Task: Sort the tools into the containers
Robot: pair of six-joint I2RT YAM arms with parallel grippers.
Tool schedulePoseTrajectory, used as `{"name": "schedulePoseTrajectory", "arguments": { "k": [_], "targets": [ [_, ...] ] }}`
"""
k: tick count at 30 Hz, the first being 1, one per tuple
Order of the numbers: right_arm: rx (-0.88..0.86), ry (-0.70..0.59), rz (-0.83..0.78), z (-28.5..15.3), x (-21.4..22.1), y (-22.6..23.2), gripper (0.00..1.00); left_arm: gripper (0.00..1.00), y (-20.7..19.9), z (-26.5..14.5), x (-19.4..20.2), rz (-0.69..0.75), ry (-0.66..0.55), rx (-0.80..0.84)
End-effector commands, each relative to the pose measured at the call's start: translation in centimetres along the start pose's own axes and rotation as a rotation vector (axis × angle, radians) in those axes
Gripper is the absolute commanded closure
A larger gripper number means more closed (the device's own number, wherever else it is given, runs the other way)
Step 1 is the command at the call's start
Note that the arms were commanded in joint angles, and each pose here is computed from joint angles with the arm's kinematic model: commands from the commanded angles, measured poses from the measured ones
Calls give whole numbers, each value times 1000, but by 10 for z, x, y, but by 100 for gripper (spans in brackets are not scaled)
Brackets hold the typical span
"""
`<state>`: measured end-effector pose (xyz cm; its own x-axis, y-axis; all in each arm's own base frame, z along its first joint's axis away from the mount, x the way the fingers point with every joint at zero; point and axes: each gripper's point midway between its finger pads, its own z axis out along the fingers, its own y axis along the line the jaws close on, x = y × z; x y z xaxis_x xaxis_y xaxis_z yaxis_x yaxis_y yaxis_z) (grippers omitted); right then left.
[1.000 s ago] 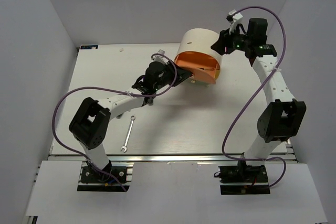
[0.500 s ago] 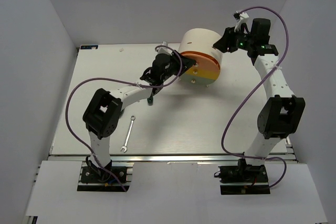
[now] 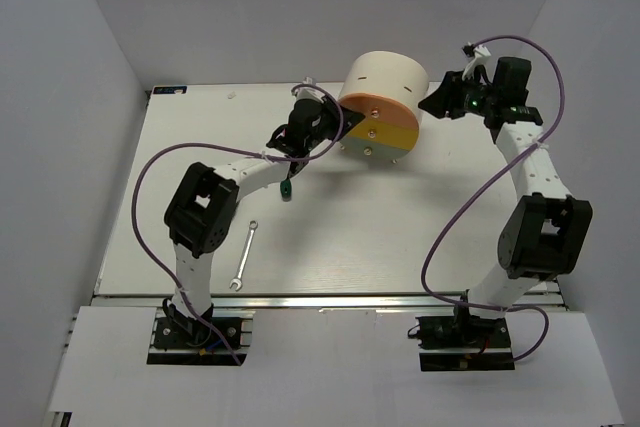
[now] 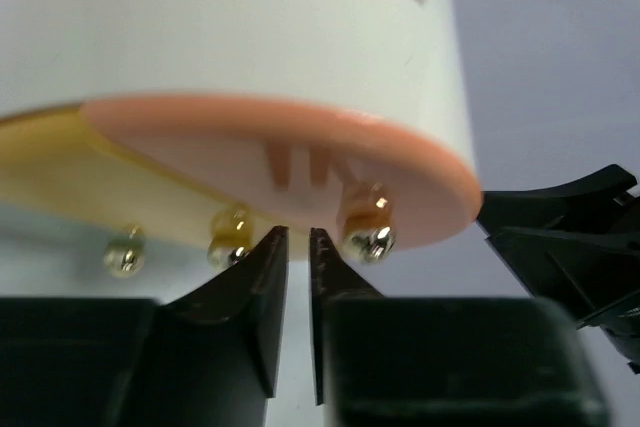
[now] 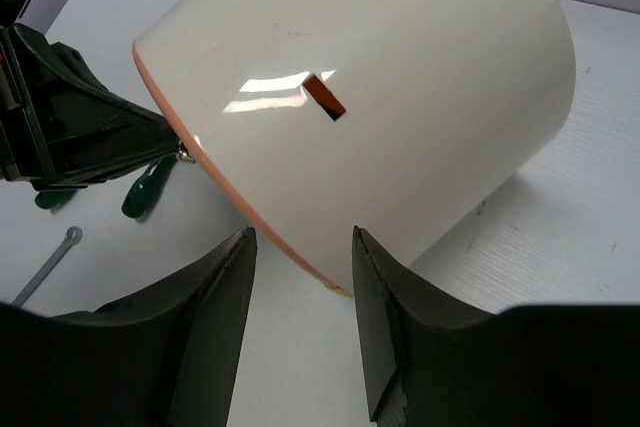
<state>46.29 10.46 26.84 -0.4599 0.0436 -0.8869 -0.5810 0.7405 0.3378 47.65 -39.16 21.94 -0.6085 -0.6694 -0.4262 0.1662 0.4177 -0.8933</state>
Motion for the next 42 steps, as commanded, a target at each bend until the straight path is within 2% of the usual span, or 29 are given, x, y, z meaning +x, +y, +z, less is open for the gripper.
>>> {"name": "schedulePoseTrajectory", "arguments": {
  "k": [1,3,8,11,20,28,40,42],
  "targets": [
    [-28,-87,-69,-22,-25,18,51,77,-25,-28,-6,31,4,55],
    [-23,-84,-68,-25,-18,19,51,77,-18,-35,-3,30,9,36],
    [-21,-79,-71,-30,-10,20,50,56,5,-34,18,19,81,15],
    [-20,-77,-67,-31,-8,19,50,50,6,-25,30,12,131,43],
    [-13,-82,-50,-36,-5,17,49,49,16,4,42,11,175,43],
    [-11,-80,-36,-39,0,15,49,50,20,14,50,4,188,43],
    [-20,-78,-28,-39,3,18,49,50,19,25,49,-16,136,35],
    [-19,-77,-25,-39,4,18,49,53,24,27,50,-17,112,12]
  ]
}}
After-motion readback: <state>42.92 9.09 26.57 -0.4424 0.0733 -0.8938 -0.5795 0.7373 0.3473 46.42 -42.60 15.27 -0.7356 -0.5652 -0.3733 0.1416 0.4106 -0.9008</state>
